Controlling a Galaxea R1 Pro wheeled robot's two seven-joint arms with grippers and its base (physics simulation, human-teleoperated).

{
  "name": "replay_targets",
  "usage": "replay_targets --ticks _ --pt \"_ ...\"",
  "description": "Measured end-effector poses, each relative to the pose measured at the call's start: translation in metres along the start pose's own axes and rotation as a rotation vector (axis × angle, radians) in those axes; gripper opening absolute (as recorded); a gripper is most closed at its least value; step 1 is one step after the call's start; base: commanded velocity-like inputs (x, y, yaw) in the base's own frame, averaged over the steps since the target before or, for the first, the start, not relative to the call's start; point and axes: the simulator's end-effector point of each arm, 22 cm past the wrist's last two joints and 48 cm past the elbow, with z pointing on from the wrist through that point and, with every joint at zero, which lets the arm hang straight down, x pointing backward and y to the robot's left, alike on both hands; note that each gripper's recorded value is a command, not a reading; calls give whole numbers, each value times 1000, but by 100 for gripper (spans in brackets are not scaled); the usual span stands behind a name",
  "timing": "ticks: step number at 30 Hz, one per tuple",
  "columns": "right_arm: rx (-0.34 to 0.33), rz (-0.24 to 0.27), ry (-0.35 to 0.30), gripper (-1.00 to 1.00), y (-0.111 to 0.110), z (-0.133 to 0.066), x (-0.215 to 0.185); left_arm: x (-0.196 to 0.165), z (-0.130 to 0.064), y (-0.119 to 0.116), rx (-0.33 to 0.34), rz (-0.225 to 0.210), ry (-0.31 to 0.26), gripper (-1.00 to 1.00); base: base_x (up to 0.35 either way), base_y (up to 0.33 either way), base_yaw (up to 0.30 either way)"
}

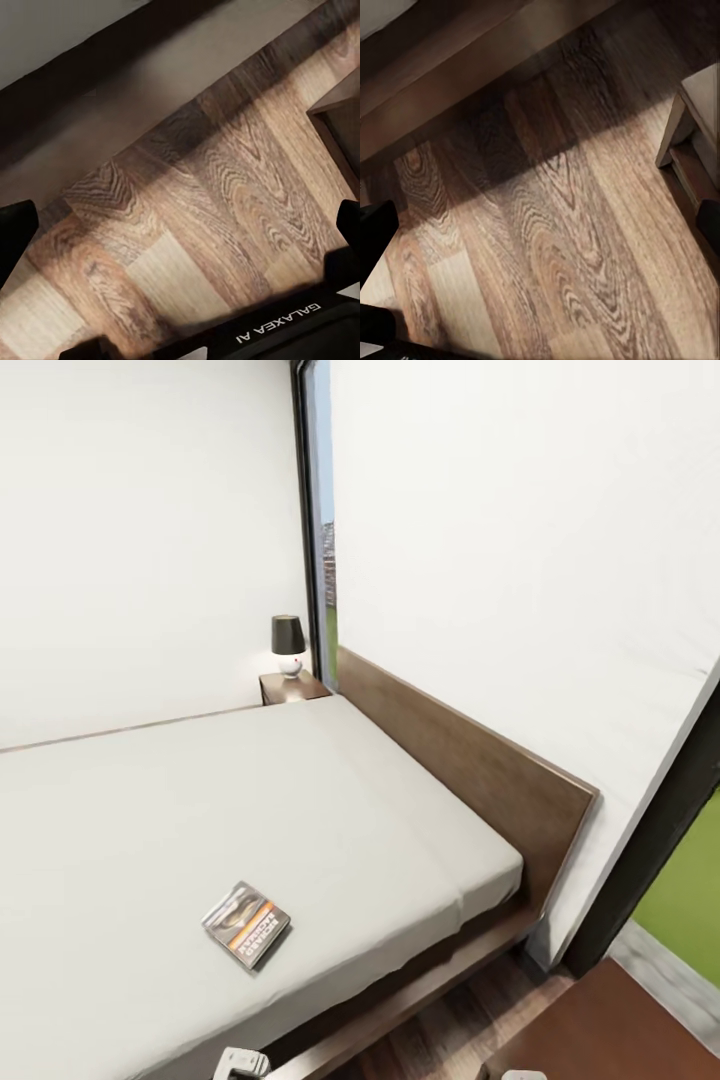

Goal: In the bedroom, move the book from the bed onto either nightstand, and place the two sandals side by side next to the bed.

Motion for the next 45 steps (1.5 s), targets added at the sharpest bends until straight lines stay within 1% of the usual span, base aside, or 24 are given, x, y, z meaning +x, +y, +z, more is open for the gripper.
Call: replay_targets --ticks 6,28,45 --pt "0 0 0 100 0 0 0 0 0 0 0 0 0 100 10 -9 203" --pt "0 0 0 100 0 0 0 0 0 0 1 0 0 100 1 0 276" --pt "-2 0 0 100 0 0 0 0 0 0 1 0 0 100 32 -30 17"
